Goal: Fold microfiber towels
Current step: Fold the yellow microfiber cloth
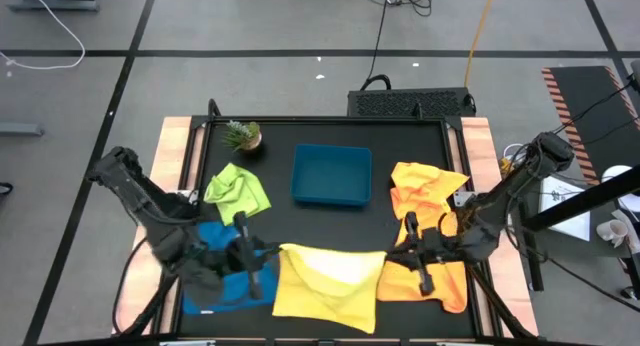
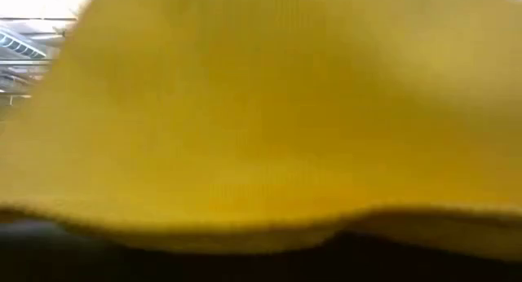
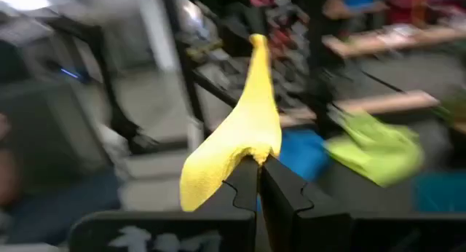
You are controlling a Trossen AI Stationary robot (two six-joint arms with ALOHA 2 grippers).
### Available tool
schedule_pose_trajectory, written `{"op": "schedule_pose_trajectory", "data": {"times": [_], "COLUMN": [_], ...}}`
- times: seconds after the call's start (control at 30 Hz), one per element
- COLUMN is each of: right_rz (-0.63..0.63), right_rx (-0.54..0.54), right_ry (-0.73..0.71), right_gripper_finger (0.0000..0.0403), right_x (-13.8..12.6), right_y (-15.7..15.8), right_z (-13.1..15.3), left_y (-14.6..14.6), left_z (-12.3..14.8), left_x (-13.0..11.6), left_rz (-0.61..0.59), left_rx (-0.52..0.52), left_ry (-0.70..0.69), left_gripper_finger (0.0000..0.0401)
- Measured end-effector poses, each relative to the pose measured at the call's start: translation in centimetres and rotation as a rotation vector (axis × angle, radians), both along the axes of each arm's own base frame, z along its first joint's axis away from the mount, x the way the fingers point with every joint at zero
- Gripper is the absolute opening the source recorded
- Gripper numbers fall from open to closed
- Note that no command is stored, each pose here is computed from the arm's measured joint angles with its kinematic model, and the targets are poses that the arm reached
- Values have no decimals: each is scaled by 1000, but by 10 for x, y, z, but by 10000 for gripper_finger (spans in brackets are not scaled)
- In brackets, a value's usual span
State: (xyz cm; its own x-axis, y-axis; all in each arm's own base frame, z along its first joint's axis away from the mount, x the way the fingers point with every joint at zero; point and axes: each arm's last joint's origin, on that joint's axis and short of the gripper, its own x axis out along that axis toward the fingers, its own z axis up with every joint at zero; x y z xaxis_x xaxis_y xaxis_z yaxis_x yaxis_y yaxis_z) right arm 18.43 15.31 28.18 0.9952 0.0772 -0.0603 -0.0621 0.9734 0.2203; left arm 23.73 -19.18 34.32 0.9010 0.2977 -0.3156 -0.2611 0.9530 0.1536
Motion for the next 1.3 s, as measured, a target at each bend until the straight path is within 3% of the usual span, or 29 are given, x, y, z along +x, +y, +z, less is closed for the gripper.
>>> {"op": "schedule_pose_trajectory", "data": {"times": [0.2, 0.4, 0.8, 1.0, 1.3], "right_rz": [-158, -283, -483, -528, -422], "right_rx": [-68, -112, -178, -228, -190], "right_ry": [183, 321, 439, 430, 417], "right_gripper_finger": [0, 0, 0, 0, 0], "right_x": [6, 14, 22, 24, 21], "right_y": [-18, -43, -90, -107, -111], "right_z": [-22, -37, -66, -59, -51], "left_y": [31, 64, 106, 116, 118], "left_z": [-50, -77, -84, -83, -83], "left_x": [16, 27, 42, 45, 45], "left_rz": [71, 164, 222, 245, 239], "left_rx": [-30, 0, 75, 144, 133], "left_ry": [129, 211, 303, 326, 331], "left_gripper_finger": [7, 6, 6, 7, 4]}}
